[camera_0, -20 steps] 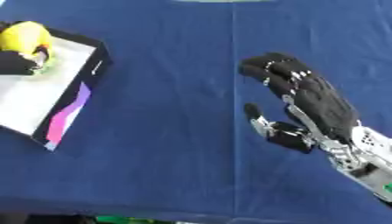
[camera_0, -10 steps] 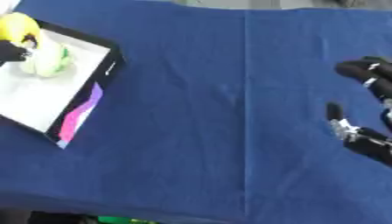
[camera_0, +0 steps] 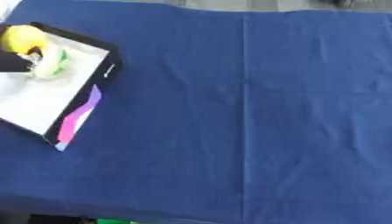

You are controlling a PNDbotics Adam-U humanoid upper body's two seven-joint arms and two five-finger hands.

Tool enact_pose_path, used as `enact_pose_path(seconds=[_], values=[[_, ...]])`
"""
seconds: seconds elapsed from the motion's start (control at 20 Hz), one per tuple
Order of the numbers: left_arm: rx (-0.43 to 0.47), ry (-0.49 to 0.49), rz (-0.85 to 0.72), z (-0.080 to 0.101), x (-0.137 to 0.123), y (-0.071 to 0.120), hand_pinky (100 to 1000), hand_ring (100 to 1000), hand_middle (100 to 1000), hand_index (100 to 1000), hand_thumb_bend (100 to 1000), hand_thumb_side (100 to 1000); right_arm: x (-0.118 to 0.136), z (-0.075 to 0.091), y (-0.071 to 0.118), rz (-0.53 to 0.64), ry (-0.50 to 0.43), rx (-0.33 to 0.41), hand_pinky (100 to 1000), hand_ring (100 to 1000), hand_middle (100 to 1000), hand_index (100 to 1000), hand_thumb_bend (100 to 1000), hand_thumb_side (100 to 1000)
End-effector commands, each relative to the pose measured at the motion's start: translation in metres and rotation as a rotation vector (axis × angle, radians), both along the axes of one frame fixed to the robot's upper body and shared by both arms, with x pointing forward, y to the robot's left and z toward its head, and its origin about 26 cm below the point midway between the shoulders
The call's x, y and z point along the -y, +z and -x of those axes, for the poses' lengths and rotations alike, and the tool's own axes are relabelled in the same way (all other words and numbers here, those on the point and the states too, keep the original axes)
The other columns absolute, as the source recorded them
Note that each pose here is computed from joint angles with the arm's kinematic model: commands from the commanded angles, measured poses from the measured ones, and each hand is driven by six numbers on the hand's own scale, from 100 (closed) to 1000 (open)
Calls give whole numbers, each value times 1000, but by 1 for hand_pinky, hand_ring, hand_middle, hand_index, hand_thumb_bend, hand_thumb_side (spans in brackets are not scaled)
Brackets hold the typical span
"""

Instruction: Pick up the objects with one hand, pass them to the other hand, and then place them into the box on the other side of the table.

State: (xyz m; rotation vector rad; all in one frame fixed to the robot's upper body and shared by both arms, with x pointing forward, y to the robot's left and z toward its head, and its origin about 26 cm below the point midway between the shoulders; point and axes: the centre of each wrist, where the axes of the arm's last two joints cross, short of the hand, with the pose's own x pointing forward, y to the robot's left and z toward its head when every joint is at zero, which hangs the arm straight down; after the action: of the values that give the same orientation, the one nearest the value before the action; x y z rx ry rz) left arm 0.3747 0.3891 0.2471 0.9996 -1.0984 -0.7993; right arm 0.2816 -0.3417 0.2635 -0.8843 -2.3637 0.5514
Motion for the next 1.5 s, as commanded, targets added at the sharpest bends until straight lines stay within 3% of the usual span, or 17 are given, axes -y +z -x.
enact_pose_path(seconds=[0.05,0.15,0.25,0.4,0.5,0.55,0.6,0.65,0.75,0.95,1.15,1.25,1.5], values=[[-31,58,-107,4,-11,14,929,902,750,909,559,566,10,7,24,-11,-34,47,865,772,734,872,100,195],[-44,81,-174,6,-12,17,952,926,773,928,709,654,14,9,26,-32,-59,50,865,772,734,872,100,194],[-59,93,-234,7,-12,19,967,939,786,943,767,701,18,10,27,-46,-78,51,865,771,733,871,100,196],[-85,80,-273,7,-11,24,974,941,789,950,752,726,21,12,28,-60,-95,52,865,769,731,871,100,198],[-78,56,-251,9,-7,30,973,923,762,935,446,791,23,13,29,-67,-102,54,864,769,730,870,100,204],[-60,33,-210,11,-4,35,957,900,742,912,183,815,24,13,29,-71,-105,54,863,768,729,869,100,211],[-21,2,-155,13,0,43,935,867,720,872,100,804,25,14,28,-76,-108,51,862,768,729,870,100,218],[41,-43,-92,18,5,52,900,813,682,850,100,765,27,15,27,-82,-114,45,860,766,727,870,100,225],[193,-130,40,29,15,64,875,776,675,829,100,782,32,17,24,-98,-133,13,858,763,726,871,100,252],[462,-233,190,54,43,68,870,779,721,857,100,872,43,23,16,-109,-170,-80,860,765,730,870,100,276],[605,-314,333,72,67,64,891,802,764,916,142,1000,52,28,2,-76,-190,-161,864,770,738,874,100,312],[673,-346,403,79,76,62,901,814,785,933,182,1000,55,31,-6,-54,-190,-202,868,777,749,878,100,331],[831,-456,657,80,90,50,886,789,773,922,157,887,62,38,-23,-32,-212,-282,875,806,786,895,100,362]])
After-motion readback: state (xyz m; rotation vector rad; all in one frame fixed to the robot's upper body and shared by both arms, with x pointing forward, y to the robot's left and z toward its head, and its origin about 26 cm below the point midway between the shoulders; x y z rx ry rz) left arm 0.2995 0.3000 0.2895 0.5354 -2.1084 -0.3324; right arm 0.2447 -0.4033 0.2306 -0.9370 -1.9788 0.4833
